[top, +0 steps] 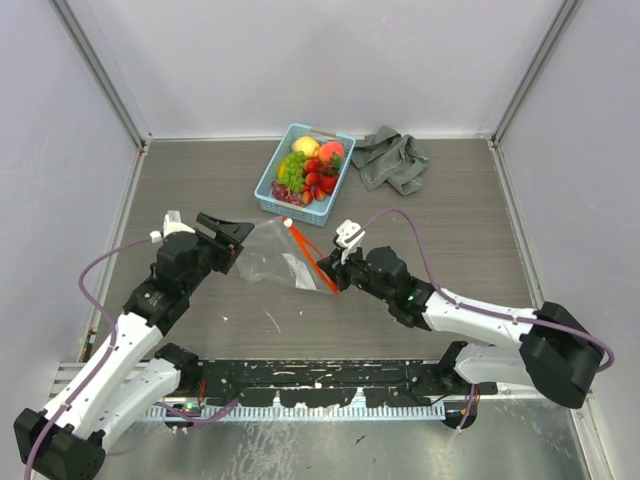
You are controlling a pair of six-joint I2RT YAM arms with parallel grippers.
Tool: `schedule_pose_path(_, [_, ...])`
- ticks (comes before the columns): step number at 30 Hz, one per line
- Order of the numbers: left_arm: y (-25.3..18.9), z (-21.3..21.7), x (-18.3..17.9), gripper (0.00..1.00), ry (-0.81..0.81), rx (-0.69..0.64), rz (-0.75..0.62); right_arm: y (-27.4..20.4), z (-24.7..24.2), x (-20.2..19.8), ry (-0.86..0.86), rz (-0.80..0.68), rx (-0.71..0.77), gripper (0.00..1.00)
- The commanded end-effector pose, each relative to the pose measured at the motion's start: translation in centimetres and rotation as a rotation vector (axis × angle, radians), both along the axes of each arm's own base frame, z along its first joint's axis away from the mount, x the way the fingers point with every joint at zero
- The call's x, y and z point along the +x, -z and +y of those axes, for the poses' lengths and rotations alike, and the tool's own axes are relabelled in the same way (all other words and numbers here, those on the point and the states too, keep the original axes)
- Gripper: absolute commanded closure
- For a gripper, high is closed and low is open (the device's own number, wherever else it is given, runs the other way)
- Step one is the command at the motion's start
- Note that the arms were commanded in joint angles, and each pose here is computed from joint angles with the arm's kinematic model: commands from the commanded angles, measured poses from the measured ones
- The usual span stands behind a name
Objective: Place the food in the zip-top bag and seal the zipper
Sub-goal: Open the zipper of the food storage bag.
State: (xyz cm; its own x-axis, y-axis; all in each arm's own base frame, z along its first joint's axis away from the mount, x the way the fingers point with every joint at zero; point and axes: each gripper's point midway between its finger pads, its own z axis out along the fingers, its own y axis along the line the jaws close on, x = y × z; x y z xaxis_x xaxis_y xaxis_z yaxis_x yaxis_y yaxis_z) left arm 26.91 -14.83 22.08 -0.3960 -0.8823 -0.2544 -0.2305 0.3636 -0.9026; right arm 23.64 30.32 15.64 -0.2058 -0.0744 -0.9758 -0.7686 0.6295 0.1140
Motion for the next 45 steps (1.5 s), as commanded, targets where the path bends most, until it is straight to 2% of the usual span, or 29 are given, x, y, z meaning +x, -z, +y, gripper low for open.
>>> schedule_pose_path(1, [-3.0, 0.8, 0.1, 0.25, 0.037, 0.16, -0.136, -1.1, -2.3, 0.6, 0.095, 0.036, -0.136, 0.99])
schedule_pose_path(6, [-4.0, 0.6, -0.4, 0.21, 0.112, 0.277, -0.201, -2.2, -5.1, 0.9, 0.196, 0.072, -0.265, 0.99])
schedule_pose_path(11, [-4.9, -0.7, -0.8, 0.2, 0.219, 0.319, -0.278, -4.2, -8.7, 1.5, 0.344, 0.086, -0.379, 0.99])
schedule_pose_path(15, [-5.3, -1.8, -1.1, 0.15, 0.29, 0.319, -0.312, -6.3, -10.7, 1.5, 0.42, 0.092, -0.425, 0.99])
schedule_pose_path(21, [-6.7, -4.1, -1.7, 0.15, 0.422, 0.278, -0.398, -10.0, -14.3, 1.4, 0.561, 0.09, -0.507, 0.99])
schedule_pose_path(26, [-7.7, -5.7, -2.0, 0.13, 0.497, 0.232, -0.459, -11.2, -16.9, 1.7, 0.693, 0.082, -0.601, 0.99])
schedule_pose_path(28, [-7.6, -6.2, -2.1, 0.09, 0.523, 0.219, -0.459, -11.0, -16.8, 1.8, 0.692, 0.089, -0.614, 0.99])
schedule_pose_path(38, [-5.7, -10.3, -2.7, 0.06, 0.632, 0.193, -0.426, -6.3, -13.9, 2.3, 0.634, 0.212, -0.672, 0.99])
schedule_pose_path(45, [-3.5, -13.0, -2.5, 0.05, 0.655, 0.178, -0.366, -2.8, -9.7, 2.2, 0.525, 0.327, -0.608, 0.99])
